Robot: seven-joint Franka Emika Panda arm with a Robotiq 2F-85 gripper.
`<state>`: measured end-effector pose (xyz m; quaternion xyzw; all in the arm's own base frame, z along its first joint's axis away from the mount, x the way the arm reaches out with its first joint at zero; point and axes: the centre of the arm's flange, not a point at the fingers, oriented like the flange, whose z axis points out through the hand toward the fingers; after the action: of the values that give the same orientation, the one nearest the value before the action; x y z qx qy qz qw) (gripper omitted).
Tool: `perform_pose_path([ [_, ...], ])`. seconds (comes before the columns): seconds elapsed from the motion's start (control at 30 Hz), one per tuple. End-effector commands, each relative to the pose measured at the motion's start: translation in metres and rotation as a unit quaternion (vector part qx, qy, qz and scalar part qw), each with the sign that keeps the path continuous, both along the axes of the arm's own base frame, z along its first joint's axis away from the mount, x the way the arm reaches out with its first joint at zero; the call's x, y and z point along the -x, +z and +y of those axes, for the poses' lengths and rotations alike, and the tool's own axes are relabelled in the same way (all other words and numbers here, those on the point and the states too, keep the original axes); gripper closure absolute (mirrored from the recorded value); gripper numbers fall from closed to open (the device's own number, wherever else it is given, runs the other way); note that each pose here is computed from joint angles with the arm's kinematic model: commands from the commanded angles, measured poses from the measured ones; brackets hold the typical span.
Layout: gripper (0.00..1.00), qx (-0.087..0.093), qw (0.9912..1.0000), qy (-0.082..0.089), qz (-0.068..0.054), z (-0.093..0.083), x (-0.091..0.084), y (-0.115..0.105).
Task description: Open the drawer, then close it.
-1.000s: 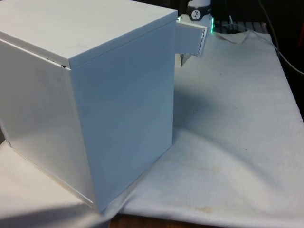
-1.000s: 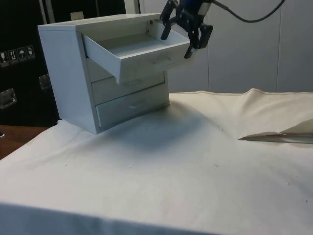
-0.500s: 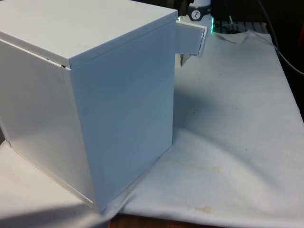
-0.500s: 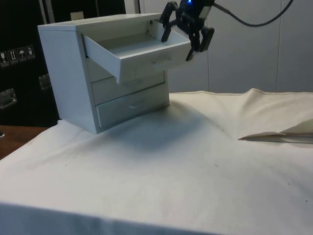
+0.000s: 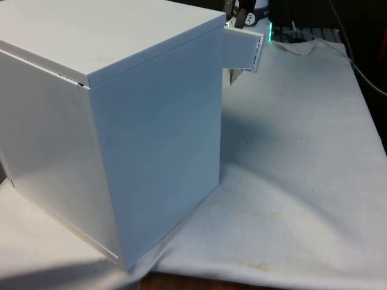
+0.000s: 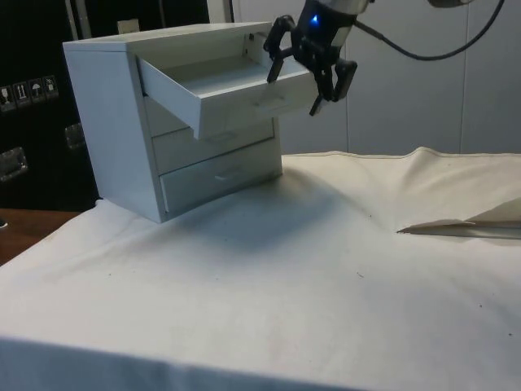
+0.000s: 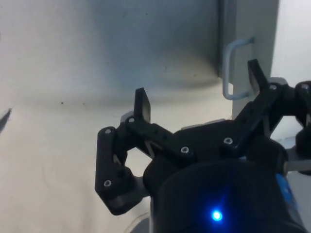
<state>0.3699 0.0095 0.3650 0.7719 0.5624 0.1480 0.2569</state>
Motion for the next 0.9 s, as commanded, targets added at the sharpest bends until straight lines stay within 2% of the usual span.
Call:
perform_pose_path([
  [0.0, 0.00, 0.010, 0.99993, -0.002, -0.006, 0.003, 0.000, 0.000],
  [0.23, 0.00, 0.025, 0.99968, -0.003, -0.001, 0.014, 0.000, -0.017],
  [0.27, 0.00, 0.018, 0.99982, -0.002, 0.006, 0.014, 0.001, -0.019],
  [0.3, 0.00, 0.027, 0.99963, -0.005, -0.001, 0.015, 0.000, -0.018],
  [0.47, 0.00, 0.039, 0.99915, -0.014, -0.004, 0.015, -0.003, -0.025],
  [0.5, 0.00, 0.030, 0.99950, -0.009, 0.006, 0.015, 0.000, -0.028],
  [0.53, 0.00, 0.041, 0.99900, -0.017, -0.004, 0.014, -0.003, -0.026],
  [0.77, 0.00, 0.059, 0.99772, -0.033, -0.006, 0.013, -0.007, -0.033],
  [0.8, 0.00, 0.053, 0.99808, -0.031, 0.002, 0.013, -0.004, -0.037],
  [0.83, 0.00, 0.061, 0.99755, -0.034, -0.006, 0.012, -0.007, -0.034],
  [0.87, 0.00, 0.062, 0.99740, -0.036, -0.007, 0.012, -0.008, -0.034],
])
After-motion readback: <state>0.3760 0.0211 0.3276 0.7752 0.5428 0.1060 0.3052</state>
